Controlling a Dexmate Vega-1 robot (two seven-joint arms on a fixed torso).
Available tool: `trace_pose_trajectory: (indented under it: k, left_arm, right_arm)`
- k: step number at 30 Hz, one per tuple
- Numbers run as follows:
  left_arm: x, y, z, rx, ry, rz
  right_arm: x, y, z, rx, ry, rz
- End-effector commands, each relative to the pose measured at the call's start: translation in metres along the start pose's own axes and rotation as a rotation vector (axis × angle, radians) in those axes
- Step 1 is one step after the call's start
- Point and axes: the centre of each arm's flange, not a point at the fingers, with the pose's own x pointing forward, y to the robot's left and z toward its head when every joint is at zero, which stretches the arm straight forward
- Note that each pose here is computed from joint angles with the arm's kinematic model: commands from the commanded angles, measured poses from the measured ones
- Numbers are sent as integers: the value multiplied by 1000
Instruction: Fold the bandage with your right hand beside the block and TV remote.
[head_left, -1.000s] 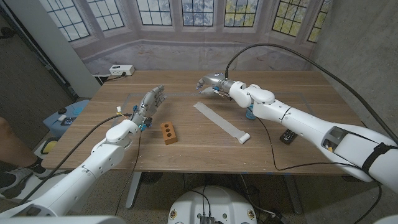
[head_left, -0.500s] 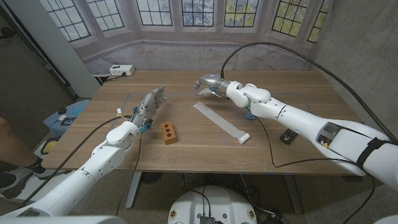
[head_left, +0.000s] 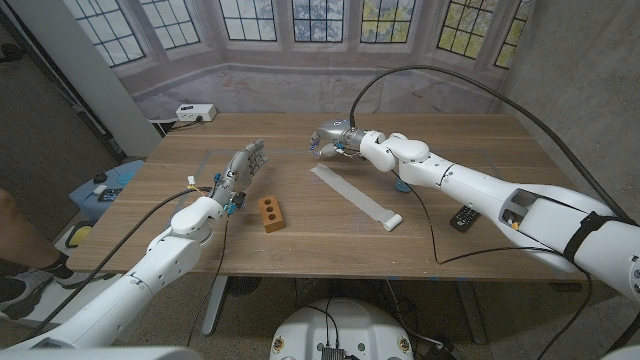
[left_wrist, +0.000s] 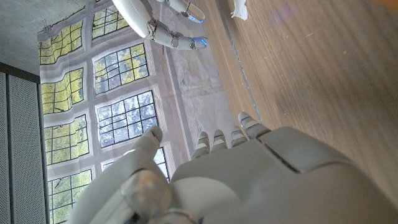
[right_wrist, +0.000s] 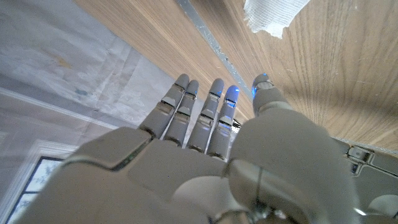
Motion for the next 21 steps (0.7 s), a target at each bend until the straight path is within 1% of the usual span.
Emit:
trace_pose_trajectory:
  k: [1, 14, 21]
  left_arm:
    - [0, 1, -1, -4, 4, -3]
    - [0, 2, -4, -11, 7, 0]
    - [-1, 2, -6, -14, 6, 1]
  right_arm:
    - [11, 9, -3, -15, -7, 45]
    - [17, 19, -3, -20, -10, 90]
    - [18, 21, -2, -23, -9, 103]
